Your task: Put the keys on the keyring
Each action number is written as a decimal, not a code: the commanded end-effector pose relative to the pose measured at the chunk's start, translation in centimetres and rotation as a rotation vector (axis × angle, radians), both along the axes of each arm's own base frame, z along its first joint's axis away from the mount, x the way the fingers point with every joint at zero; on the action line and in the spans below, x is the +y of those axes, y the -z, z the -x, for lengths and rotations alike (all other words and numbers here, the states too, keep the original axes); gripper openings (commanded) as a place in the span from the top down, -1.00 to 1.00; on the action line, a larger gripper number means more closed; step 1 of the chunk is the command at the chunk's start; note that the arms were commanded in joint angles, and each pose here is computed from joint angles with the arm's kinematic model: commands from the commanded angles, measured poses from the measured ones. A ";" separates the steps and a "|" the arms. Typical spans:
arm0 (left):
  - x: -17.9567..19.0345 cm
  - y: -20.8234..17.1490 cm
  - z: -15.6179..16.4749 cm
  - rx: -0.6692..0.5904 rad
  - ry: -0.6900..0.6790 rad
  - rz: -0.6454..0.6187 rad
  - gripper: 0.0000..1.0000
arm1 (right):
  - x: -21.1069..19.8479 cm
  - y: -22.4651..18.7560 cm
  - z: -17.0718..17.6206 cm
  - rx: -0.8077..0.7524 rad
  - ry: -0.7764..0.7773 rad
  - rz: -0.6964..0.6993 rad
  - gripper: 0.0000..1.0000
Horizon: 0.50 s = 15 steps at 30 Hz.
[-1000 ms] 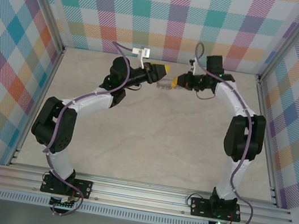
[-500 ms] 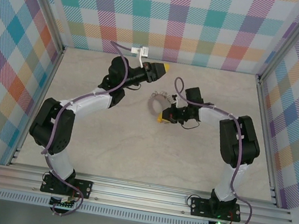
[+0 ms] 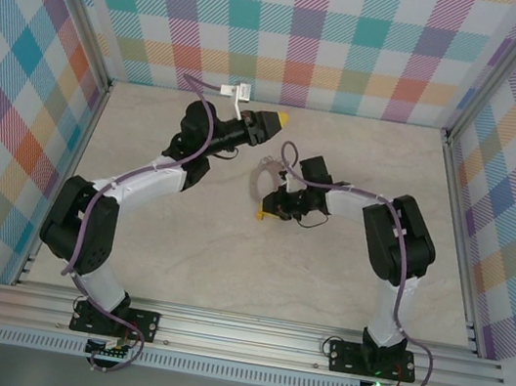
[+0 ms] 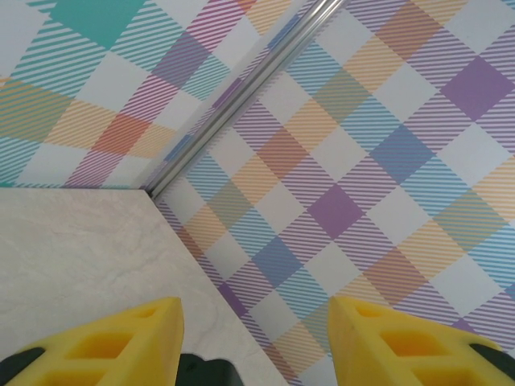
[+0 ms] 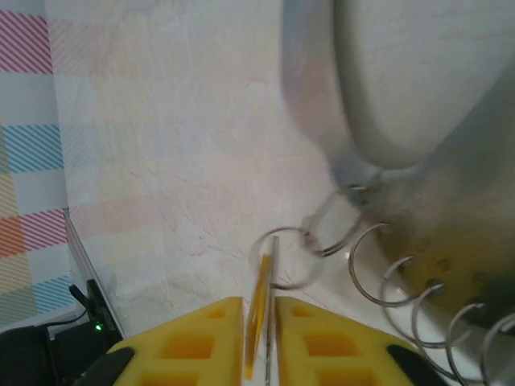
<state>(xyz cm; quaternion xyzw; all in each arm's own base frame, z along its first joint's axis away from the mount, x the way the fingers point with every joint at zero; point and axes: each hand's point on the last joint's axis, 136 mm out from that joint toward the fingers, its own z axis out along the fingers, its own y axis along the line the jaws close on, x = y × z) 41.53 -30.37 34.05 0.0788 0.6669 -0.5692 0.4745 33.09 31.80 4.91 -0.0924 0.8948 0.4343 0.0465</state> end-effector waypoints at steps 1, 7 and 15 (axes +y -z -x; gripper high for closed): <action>0.2 -1.3 1.1 -0.009 0.004 0.018 -0.02 | 0.9 -0.6 0.9 0.003 -0.021 -0.034 0.30; 0.6 -1.7 2.3 0.001 0.009 0.008 -0.14 | -0.7 -4.6 2.9 -0.071 -0.005 -0.053 -0.40; 3.1 -2.2 5.1 0.010 -0.071 -0.111 -0.76 | -3.8 -11.4 4.7 -0.220 0.043 -0.043 -0.99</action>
